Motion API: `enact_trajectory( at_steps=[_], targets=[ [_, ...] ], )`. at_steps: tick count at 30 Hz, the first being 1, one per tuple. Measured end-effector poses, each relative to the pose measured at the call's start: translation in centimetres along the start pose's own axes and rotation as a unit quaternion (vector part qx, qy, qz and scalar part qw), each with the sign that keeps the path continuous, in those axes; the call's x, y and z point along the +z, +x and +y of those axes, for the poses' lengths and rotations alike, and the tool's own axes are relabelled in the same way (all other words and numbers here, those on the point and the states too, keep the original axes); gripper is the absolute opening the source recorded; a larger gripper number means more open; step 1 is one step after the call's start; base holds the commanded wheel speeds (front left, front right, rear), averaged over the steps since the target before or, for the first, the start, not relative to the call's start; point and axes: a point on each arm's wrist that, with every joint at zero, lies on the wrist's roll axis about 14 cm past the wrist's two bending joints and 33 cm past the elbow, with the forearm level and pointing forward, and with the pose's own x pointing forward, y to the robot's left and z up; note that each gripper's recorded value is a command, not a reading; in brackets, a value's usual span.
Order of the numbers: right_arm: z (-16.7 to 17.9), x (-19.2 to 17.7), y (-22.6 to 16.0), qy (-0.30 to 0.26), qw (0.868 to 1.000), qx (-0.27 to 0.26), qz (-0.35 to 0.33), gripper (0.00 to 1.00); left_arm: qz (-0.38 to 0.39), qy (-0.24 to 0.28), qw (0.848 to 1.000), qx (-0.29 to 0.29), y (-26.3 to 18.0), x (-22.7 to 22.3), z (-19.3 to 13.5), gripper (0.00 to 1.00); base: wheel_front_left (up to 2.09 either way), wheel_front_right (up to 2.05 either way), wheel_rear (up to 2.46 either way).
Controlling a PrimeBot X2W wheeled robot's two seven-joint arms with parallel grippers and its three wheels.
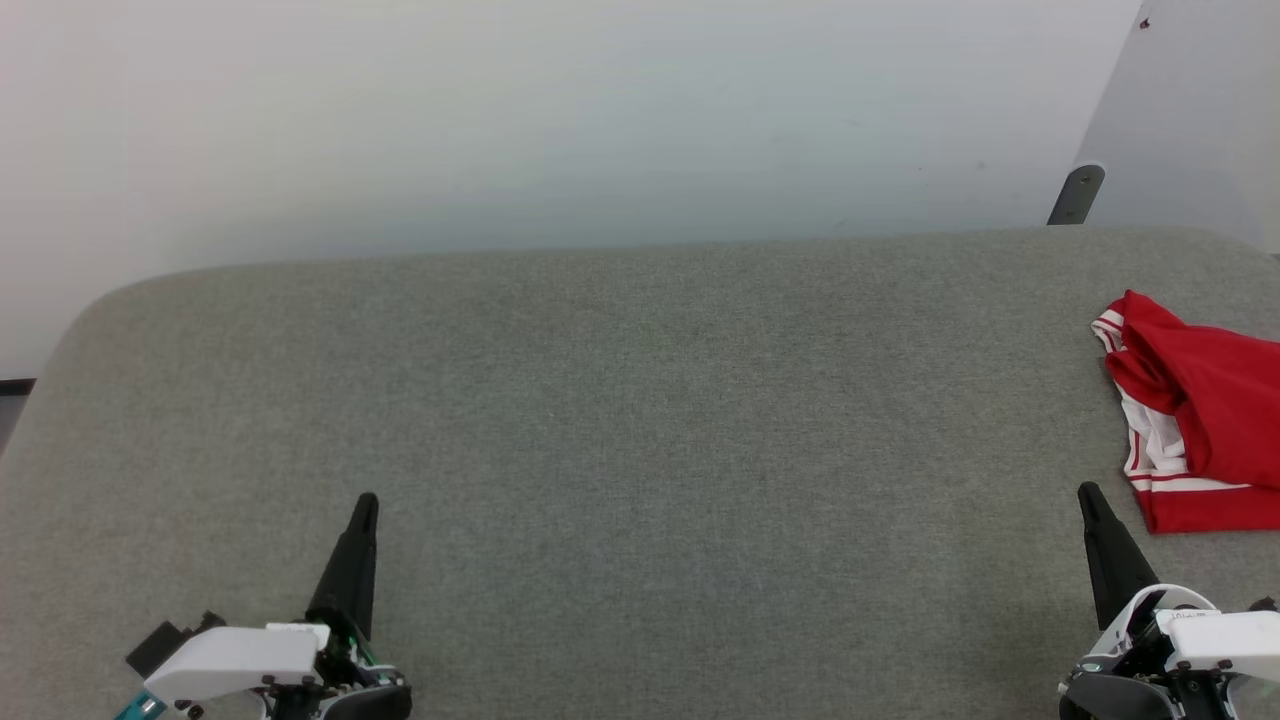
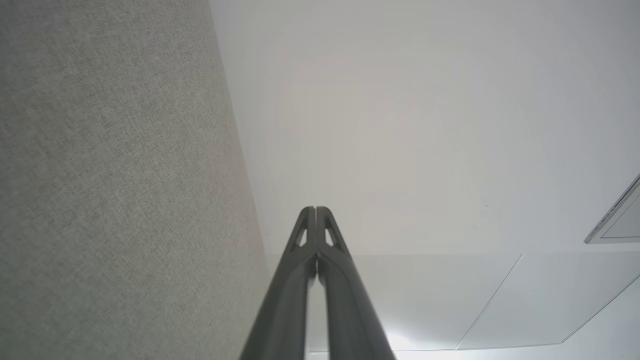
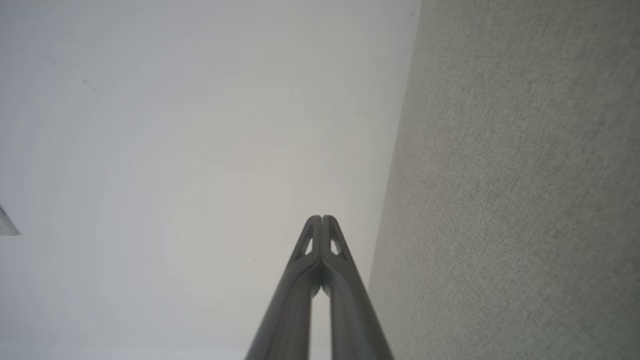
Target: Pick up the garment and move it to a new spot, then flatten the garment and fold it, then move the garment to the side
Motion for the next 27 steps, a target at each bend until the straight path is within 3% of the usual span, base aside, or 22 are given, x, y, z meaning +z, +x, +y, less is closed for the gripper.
enact_trajectory(
  at_steps=[27],
  targets=[
    [0.00, 0.00, 0.00, 0.000, 1.000, 0.000, 0.000, 0.00, 0.000, 0.000, 1.000, 0.000, 0.00, 0.00, 0.00, 0.00, 0.00, 0.00, 0.00]
  ],
)
